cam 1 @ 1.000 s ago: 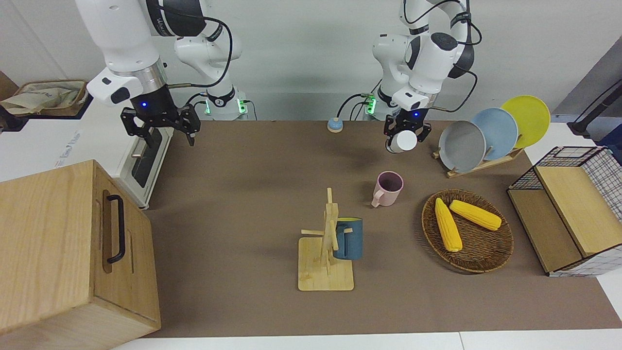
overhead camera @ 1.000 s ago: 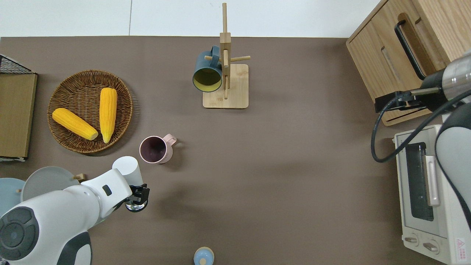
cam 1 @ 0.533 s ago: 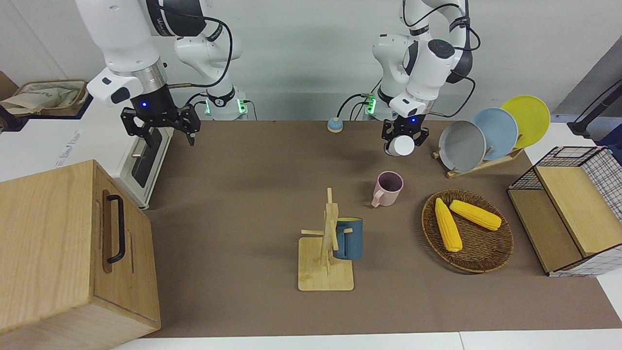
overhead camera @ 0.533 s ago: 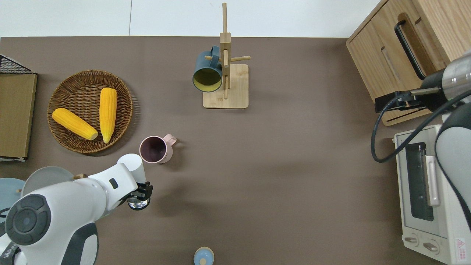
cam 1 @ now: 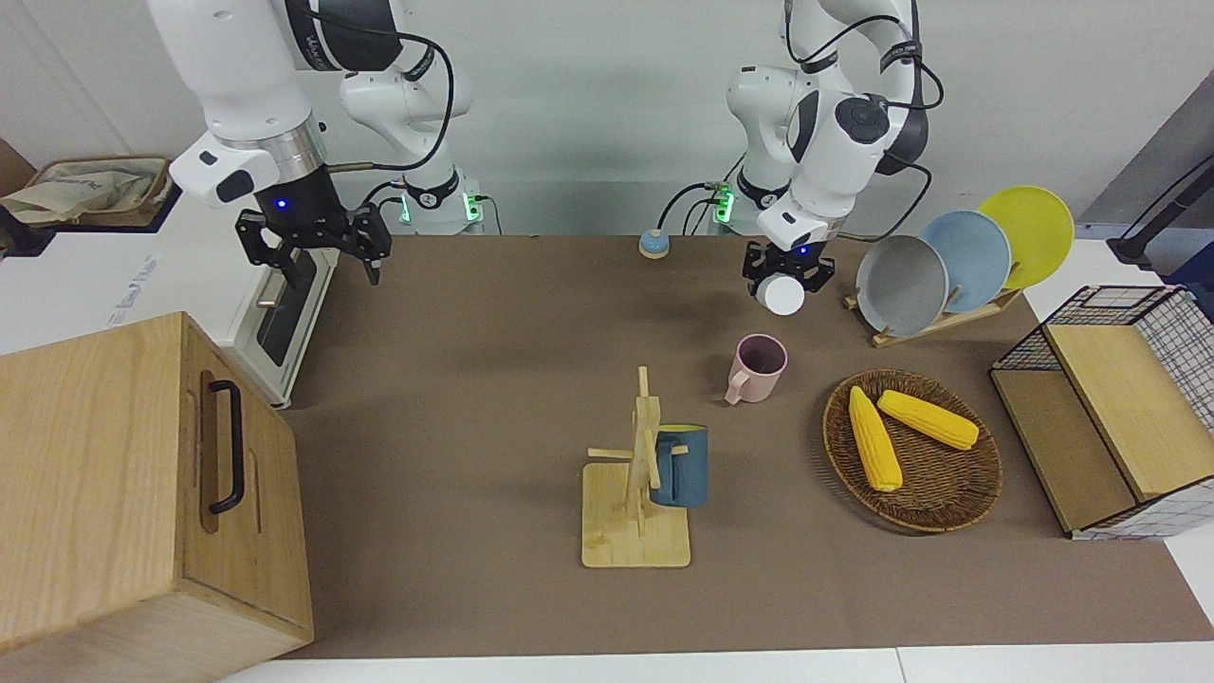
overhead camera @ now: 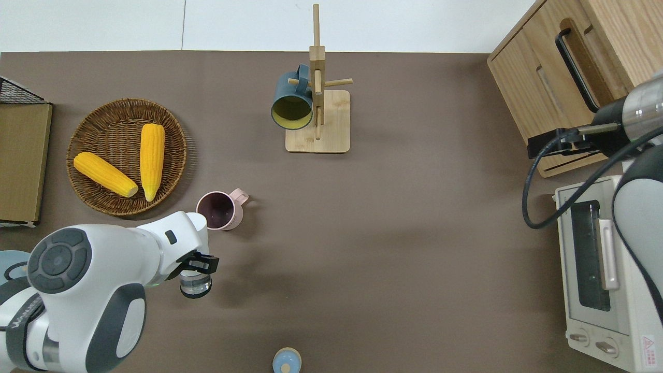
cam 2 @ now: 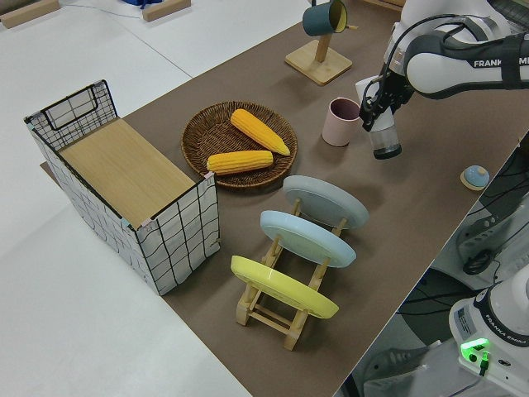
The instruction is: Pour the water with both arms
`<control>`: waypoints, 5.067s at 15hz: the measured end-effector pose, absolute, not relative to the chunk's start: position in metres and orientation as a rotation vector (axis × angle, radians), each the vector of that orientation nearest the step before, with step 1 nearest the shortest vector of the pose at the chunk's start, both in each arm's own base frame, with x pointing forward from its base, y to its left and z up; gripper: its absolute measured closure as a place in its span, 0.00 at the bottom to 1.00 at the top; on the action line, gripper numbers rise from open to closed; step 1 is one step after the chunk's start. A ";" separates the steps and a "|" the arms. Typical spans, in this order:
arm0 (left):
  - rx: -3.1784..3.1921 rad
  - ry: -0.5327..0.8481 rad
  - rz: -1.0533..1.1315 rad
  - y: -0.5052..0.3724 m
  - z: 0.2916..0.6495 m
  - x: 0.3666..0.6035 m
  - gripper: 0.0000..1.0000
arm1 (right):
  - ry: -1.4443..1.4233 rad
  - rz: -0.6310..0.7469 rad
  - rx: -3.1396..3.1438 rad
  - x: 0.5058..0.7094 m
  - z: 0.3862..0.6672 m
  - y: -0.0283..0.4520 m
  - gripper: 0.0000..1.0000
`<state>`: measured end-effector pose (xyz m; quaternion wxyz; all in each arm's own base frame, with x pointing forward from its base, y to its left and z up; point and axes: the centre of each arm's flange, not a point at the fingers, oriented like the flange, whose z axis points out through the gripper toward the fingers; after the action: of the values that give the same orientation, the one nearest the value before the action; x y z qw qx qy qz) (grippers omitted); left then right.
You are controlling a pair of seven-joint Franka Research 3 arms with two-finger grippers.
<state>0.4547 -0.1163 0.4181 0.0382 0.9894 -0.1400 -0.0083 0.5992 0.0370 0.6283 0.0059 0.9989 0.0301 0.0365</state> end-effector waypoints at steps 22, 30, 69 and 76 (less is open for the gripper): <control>3.041 -0.460 -0.288 -0.128 0.410 0.476 0.37 | 0.094 0.114 3.126 0.599 0.628 0.037 0.01; 3.042 -0.461 -0.297 -0.128 0.413 0.477 0.37 | 0.094 0.114 3.126 0.599 0.628 0.037 0.01; 3.067 -0.460 -0.351 -0.127 0.411 0.487 0.37 | 0.094 0.114 3.126 0.599 0.628 0.037 0.01; 3.071 -0.441 -0.340 -0.124 0.419 0.490 0.37 | 0.094 0.114 3.126 0.599 0.628 0.037 0.01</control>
<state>0.4898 -0.1245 0.4193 0.0105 0.9839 -0.1414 -0.1089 0.5992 0.0370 0.6283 0.0059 0.9989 0.0301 0.0365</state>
